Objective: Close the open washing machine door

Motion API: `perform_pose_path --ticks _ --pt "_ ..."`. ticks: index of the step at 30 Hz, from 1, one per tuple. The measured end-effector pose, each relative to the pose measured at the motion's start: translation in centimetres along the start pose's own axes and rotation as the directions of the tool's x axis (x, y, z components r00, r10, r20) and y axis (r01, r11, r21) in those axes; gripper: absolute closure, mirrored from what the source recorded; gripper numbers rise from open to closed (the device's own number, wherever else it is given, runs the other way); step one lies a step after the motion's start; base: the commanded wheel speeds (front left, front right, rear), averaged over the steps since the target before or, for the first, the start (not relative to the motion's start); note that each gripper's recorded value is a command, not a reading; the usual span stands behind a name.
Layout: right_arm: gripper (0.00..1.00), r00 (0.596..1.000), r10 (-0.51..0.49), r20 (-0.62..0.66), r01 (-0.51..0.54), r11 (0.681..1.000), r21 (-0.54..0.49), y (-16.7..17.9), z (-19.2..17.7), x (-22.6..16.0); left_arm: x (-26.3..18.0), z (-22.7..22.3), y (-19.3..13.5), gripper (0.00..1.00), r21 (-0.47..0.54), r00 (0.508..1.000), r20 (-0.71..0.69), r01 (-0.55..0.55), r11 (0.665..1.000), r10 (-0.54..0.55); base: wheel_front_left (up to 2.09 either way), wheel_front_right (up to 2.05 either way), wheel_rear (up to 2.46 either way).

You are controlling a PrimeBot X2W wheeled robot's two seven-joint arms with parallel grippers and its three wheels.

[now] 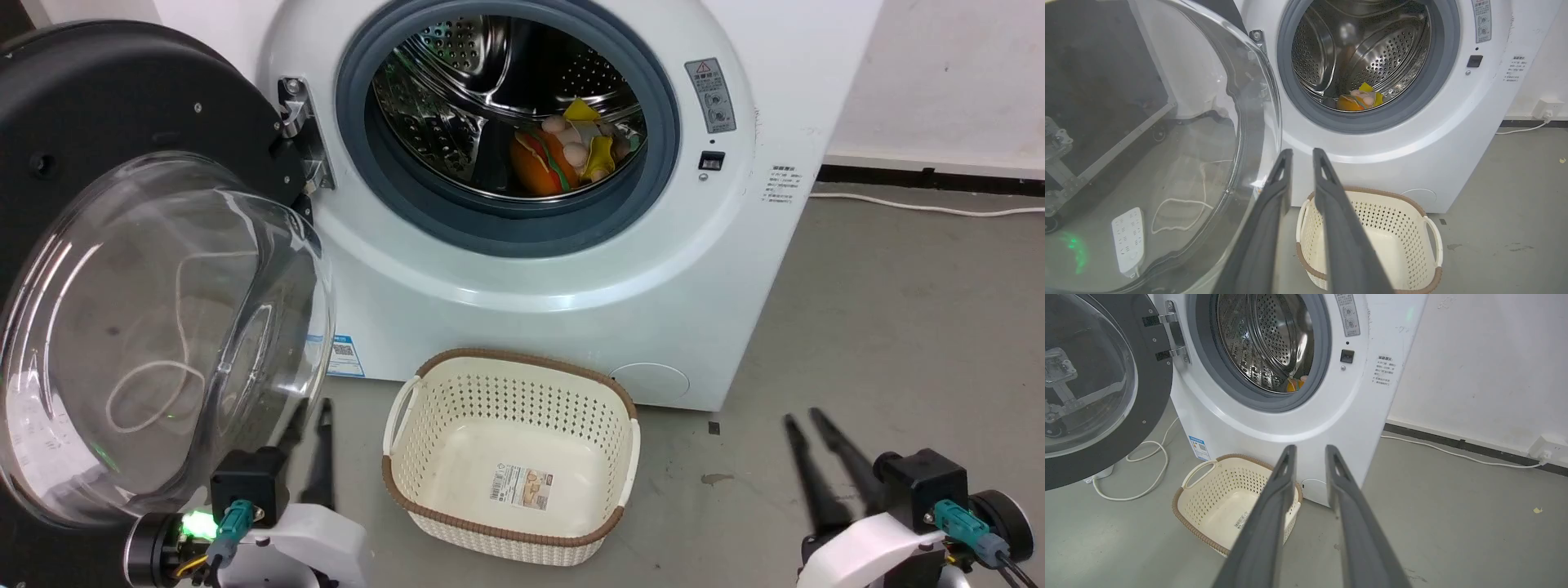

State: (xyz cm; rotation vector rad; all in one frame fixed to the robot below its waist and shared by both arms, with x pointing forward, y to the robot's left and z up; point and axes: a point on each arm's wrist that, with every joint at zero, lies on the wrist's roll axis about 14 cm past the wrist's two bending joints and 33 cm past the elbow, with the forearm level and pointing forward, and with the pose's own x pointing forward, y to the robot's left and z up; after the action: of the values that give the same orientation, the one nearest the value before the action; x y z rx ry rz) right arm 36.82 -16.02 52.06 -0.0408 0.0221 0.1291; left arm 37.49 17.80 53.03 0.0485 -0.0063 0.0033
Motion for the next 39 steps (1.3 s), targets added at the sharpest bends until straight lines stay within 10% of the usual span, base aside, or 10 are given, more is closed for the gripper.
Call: perform_pose_path --ticks 11,13,14,39 --pt "0.00 1.000 0.006 0.006 -0.006 1.000 0.018 0.2 0.0 0.0 0.0 0.0 -0.5 0.00 -0.012 1.000 0.006 0.015 1.000 -0.015 0.00 0.00 0.00" --pt "0.00 1.000 0.008 0.006 -0.008 1.000 0.027 0.3 -0.1 0.0 0.0 0.0 -0.6 0.93 -0.016 1.000 0.008 0.017 1.000 -0.017 0.00 0.00 0.00" --pt "0.00 1.000 0.009 0.008 -0.009 0.999 0.031 0.3 -0.1 0.0 0.0 0.0 -0.7 1.00 -0.020 1.000 0.011 0.019 1.000 -0.018 0.00 0.00 0.00" --pt "0.00 0.999 0.034 0.022 -0.036 0.992 0.124 1.3 -1.0 -0.2 -0.8 4.5 1.7 1.00 -0.093 0.982 0.178 -0.053 0.994 0.069 0.00 0.00 0.00"
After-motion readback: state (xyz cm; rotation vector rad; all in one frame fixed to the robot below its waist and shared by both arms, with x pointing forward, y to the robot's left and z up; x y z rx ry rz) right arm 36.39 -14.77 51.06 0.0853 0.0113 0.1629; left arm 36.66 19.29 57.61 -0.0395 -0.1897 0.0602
